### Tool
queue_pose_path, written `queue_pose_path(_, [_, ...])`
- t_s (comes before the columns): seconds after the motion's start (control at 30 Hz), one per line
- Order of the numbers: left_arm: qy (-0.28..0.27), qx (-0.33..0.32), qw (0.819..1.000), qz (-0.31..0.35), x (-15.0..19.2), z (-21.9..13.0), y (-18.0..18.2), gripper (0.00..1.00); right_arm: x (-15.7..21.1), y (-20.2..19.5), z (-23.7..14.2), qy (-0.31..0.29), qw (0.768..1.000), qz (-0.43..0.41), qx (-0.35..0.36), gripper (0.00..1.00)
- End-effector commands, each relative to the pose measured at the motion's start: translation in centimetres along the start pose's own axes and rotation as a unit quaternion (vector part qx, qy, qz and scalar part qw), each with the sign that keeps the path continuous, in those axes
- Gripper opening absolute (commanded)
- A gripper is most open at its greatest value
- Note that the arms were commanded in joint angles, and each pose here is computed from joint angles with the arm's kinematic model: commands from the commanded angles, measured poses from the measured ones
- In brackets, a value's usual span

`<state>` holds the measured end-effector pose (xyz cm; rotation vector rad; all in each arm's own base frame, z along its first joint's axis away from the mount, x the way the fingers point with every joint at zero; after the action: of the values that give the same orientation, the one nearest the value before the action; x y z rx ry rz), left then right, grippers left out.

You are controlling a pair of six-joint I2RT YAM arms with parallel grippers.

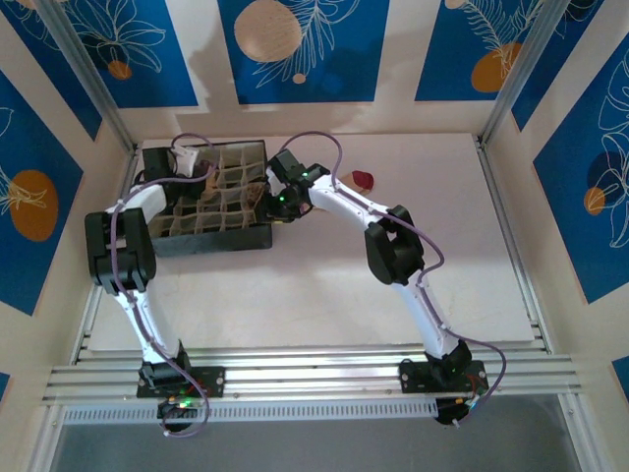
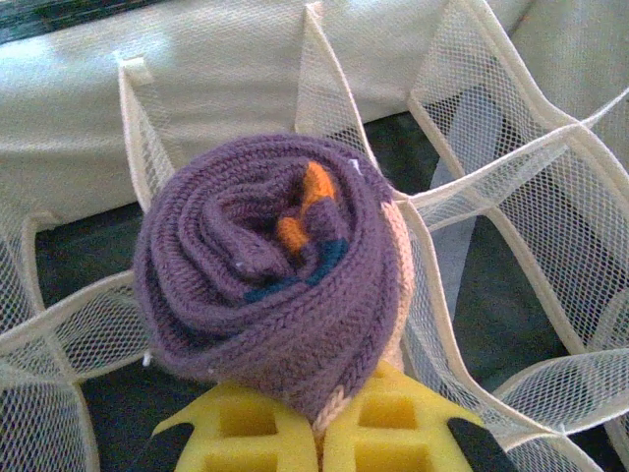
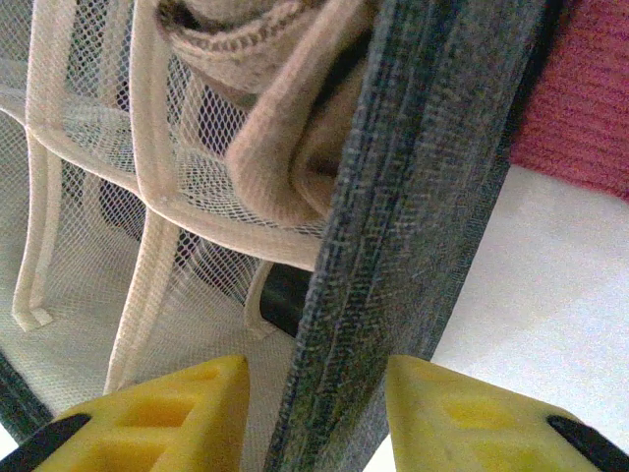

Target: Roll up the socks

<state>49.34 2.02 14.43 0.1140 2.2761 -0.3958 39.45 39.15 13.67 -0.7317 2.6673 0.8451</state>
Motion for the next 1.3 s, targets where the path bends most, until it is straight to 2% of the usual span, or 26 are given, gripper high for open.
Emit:
queue_pose_path(0.0, [0.004,-0.001,1.0,0.028,-0.9,0.2,0.1,0.04,-0.3,0.5,0.1,0.007,1.0,0.005,-0.012,0.41])
queue_pose_path(0.03, [0.004,0.0,1.0,0.029,-0.8,0.2,0.1,0.06,-0.3,0.6,0.0,0.006,1.0,0.003,-0.013,0.41])
queue_pose_path(0.1, [0.004,0.003,1.0,0.03,-0.8,0.1,0.0,0.17,-0.6,0.9,-0.4,0.003,1.0,-0.002,-0.014,0.44])
queue_pose_path(0.2, [-0.002,-0.001,1.0,0.031,-0.7,0.0,0.0,0.44,-1.0,1.3,-1.5,-0.004,1.0,-0.015,-0.017,0.5])
queue_pose_path(0.23, [-0.007,-0.004,0.999,0.033,-0.7,-0.2,0.0,0.5,-1.1,1.5,-1.8,-0.006,1.0,-0.02,-0.023,0.52])
queue_pose_path(0.4, [-0.04,-0.01,0.998,0.039,-1.4,-1.6,-0.3,0.63,-2.0,1.8,-4.2,-0.025,0.999,-0.034,-0.03,0.54])
queue_pose_path(0.57, [-0.068,-0.008,0.997,0.037,-3.3,-3.5,-0.7,0.65,-2.6,0.9,-6.3,-0.04,0.999,-0.032,-0.006,0.54])
queue_pose_path(0.8, [-0.097,0.002,0.995,0.034,-5.2,-6.4,-1.7,0.65,-2.7,-3.5,-8.1,-0.043,0.997,-0.003,0.066,0.54])
queue_pose_path(0.9, [-0.11,0.021,0.993,0.028,-5.8,-7.5,-2.6,0.64,-2.7,-5.7,-7.6,-0.029,0.996,0.014,0.088,0.53])
queue_pose_path(1.03, [-0.119,0.047,0.992,0.007,-6.2,-8.7,-3.6,0.62,-3.1,-8.1,-5.8,-0.011,0.996,0.044,0.081,0.49])
queue_pose_path(1.2, [-0.118,0.068,0.991,-0.008,-6.1,-9.8,-4.6,0.59,-3.4,-8.7,-2.6,-0.005,0.996,0.064,0.055,0.46])
queue_pose_path(1.27, [-0.118,0.075,0.99,-0.013,-5.9,-10.2,-4.9,0.59,-3.4,-9.0,-2.0,-0.006,0.995,0.064,0.076,0.47])
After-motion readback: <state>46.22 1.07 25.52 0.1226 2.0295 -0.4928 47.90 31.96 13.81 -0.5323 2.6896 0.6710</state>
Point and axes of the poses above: each hand's point on the last joint's axis, 136 mm out from that joint toward the fingers, its own z axis out along the fingers, its own y axis along the line the jaws close on, x = y × z, the point moved 6 cm from there along -z, back along the fingers, and after that the axes turned 13 degrees about -z, right-handed, at the moved point
